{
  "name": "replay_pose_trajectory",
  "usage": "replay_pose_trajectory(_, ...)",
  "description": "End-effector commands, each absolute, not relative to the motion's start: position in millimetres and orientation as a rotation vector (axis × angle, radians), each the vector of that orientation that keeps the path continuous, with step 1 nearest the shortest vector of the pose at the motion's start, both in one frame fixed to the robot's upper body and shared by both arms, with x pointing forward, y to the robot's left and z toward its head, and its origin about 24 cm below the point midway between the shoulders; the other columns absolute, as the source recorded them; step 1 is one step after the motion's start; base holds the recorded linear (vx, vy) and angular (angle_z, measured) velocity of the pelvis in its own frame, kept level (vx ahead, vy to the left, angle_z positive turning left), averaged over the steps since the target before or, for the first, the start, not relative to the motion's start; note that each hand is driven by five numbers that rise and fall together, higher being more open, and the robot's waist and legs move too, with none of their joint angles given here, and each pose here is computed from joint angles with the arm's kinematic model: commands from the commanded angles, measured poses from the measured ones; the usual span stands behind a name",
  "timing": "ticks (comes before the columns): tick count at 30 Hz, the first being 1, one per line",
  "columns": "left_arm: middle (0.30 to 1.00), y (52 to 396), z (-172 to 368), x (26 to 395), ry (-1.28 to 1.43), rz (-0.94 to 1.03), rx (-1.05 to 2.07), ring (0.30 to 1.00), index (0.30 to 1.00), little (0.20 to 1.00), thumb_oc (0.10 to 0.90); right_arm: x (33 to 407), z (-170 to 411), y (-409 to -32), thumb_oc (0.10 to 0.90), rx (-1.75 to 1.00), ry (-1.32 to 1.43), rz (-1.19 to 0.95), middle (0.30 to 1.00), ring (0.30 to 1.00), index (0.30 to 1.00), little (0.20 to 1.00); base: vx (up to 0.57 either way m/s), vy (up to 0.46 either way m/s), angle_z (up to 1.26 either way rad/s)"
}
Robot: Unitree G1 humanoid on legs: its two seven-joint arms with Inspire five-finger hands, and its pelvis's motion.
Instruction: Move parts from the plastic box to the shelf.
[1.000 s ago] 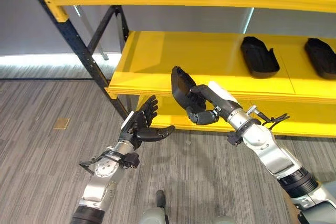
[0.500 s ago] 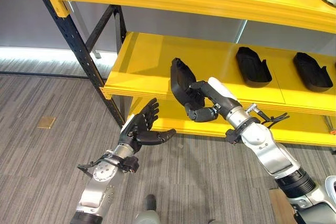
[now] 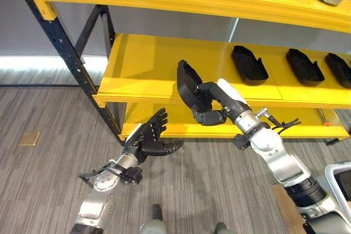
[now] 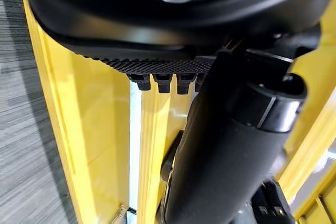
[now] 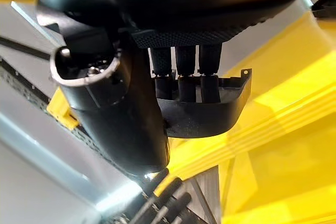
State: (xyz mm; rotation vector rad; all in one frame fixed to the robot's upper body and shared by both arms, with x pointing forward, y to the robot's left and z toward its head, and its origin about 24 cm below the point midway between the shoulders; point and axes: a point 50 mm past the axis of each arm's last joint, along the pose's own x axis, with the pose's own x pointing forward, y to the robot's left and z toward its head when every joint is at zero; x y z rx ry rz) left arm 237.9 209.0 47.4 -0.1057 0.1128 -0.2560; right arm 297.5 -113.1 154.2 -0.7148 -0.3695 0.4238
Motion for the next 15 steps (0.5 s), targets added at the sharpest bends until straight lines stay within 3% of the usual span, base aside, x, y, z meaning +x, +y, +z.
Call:
replay_pose_trajectory(1,1.0,185.5,89.4,246.7,-0.108,-0.353,-0.15,1.0,1.0,1.0,0.9,297.5,215.8,-118.1,0.4,-0.732,-0.675,0.292,0.3,0.3,0.3,0.3,0.01,0.104,-0.87)
replay_pose_trajectory(5,1.0,176.2,81.1,244.5,-0.085,-0.376,-0.174,1.0,1.0,1.0,0.9,295.0,210.4,-130.1,0.4,-0.756,-0.648,0.269,0.3,0.3,0.3,0.3,0.09,0.023,0.34)
replay_pose_trajectory(11,1.0,167.0,77.2,243.5,-0.091,-0.41,-0.16,1.0,1.0,1.0,0.9,290.5,209.2,-148.0,0.4,-0.761,-0.65,0.216,0.3,0.3,0.3,0.3,0.09,-0.075,0.83)
replay_pose_trajectory(15,1.0,167.6,74.6,243.8,-0.076,-0.404,-0.15,1.0,1.0,1.0,0.9,286.3,210.4,-151.5,0.4,-0.718,-0.682,0.204,0.3,0.3,0.3,0.3,0.07,-0.107,0.16)
